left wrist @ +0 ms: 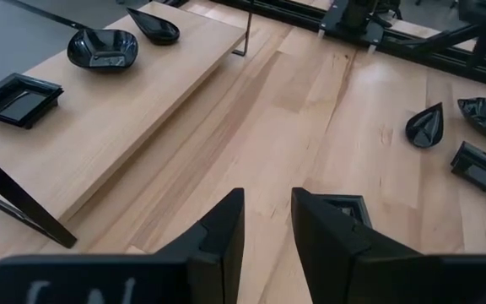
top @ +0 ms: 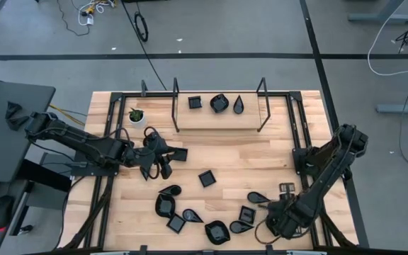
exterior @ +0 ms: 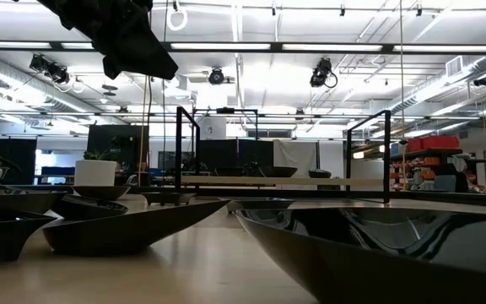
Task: Pick & Place Mini shaped plates
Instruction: Stack the black leaf shaped bowl on top of the other black leaf shaped bowl on the shelf
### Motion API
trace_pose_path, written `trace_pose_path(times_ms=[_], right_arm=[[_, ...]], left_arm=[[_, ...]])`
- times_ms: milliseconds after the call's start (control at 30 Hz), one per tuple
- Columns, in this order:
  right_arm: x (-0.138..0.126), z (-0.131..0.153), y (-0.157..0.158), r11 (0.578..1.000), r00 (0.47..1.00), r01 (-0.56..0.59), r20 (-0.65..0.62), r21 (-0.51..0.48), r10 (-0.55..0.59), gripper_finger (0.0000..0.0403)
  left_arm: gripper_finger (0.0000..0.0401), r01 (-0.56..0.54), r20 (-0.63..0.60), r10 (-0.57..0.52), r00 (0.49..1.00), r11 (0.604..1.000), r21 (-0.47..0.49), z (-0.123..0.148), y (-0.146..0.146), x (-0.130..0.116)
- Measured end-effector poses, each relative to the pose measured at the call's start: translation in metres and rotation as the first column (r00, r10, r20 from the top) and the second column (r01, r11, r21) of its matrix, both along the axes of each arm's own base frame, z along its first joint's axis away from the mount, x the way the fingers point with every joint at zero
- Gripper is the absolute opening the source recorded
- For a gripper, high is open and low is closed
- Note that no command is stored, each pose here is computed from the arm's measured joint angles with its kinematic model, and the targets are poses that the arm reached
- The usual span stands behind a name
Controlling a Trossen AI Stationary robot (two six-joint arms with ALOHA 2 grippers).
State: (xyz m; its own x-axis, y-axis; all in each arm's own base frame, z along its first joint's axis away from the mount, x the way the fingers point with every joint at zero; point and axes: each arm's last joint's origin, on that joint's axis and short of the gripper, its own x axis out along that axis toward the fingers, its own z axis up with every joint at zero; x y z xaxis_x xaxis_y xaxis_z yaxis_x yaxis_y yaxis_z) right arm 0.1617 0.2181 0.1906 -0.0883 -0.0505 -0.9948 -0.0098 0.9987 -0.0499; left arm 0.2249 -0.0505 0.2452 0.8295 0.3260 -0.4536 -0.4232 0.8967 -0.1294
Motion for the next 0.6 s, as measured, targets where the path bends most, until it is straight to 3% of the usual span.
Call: trace_pose_path(times_ms=[133, 367, 600], right_arm=[[0.002, -0.014, -0.008, 0.98, 0.981, 0.194, -0.003, 0.048, -0.195, 0.0169], [-0.005, -0.028, -0.024, 0.901, 0.926, 0.359, 0.025, 0.245, -0.376, 0.0152], [-0.02, -0.042, -0.043, 0.764, 0.837, 0.496, 0.008, 0.414, -0.547, 0.0138]], left_arm=[[0.0106, 0.0, 0.001, 0.0, 1.0, 1.0, 0.001, 0.0, 0.0, 0.0], [0.0106, 0.001, 0.001, -0.001, 1.0, 1.0, 0.001, 0.0, 0.0, 0.0], [0.0106, 0.0, -0.003, 0.0, 1.0, 1.0, 0.002, 0.0, 0.0, 0.0]])
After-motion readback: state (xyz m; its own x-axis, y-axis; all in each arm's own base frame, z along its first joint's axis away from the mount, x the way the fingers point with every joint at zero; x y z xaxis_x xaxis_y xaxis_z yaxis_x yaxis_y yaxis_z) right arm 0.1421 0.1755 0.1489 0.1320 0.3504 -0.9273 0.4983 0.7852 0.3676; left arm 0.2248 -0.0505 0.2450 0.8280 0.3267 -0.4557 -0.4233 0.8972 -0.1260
